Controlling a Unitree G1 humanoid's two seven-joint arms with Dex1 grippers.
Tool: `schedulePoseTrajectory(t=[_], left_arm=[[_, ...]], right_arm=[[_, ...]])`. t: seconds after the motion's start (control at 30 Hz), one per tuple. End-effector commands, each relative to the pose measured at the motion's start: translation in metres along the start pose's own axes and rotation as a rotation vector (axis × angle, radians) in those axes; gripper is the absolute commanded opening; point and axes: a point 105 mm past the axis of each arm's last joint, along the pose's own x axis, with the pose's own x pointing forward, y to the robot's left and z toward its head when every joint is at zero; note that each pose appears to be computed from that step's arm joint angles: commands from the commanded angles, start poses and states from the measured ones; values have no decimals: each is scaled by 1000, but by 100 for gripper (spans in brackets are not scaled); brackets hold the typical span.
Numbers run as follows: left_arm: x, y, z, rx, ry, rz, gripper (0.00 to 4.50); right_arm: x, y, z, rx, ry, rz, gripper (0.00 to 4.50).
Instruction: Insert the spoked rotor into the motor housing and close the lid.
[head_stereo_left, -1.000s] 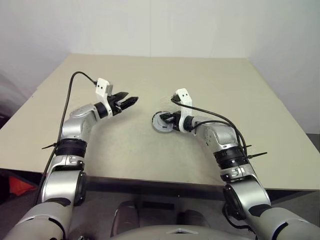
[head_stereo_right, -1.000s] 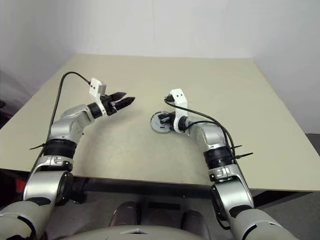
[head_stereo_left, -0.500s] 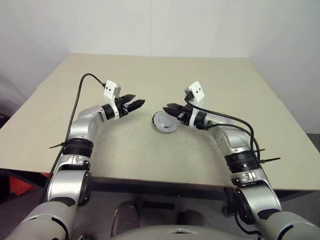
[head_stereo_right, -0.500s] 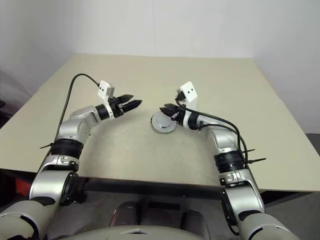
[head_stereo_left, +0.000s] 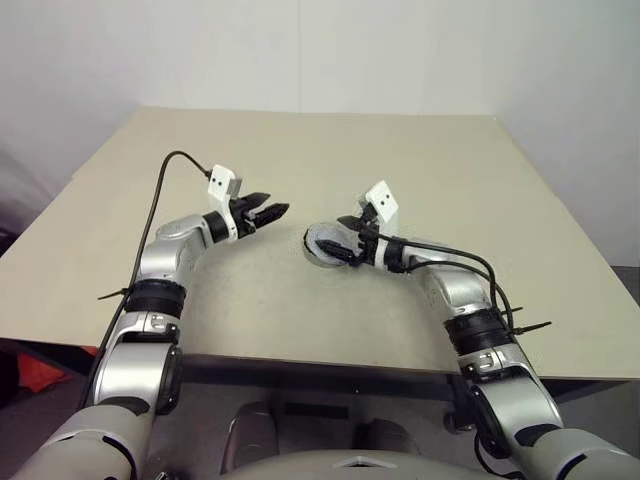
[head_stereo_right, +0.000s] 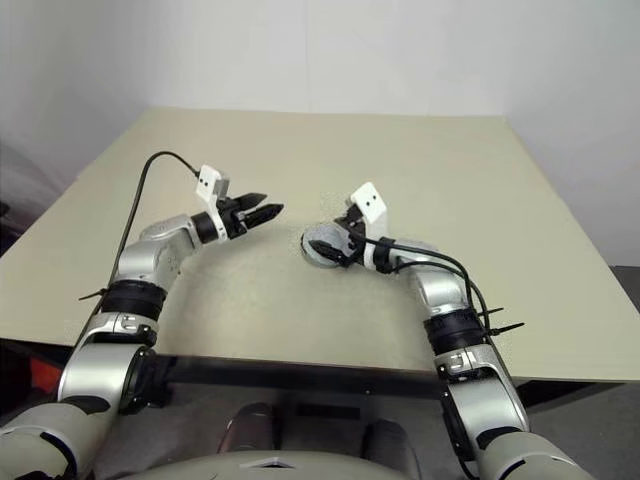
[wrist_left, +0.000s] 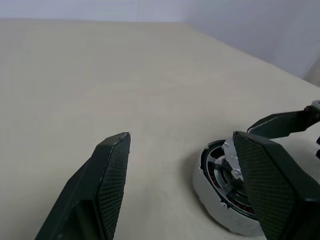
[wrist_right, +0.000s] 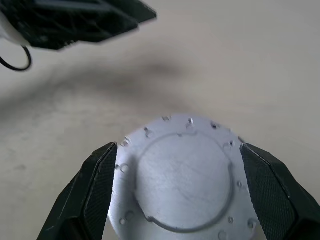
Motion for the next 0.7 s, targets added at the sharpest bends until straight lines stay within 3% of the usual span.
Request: schedulePoseTrajectory(t=[0.03, 0.27, 0.47, 0.7], left_arm=[[-1, -1, 16, 40, -35, -4, 347], [-5, 2, 16, 43, -36, 9, 347], [-10, 8, 17, 41, -42, 34, 347], [-16, 12, 12, 25, -37, 52, 347]], right_arm=[[5, -4, 10, -48, -30, -14, 444], [8, -9, 3, -41, -29, -33, 444], [9, -12, 9, -48, -58, -46, 305], [11, -14, 18, -52, -69, -48, 305]])
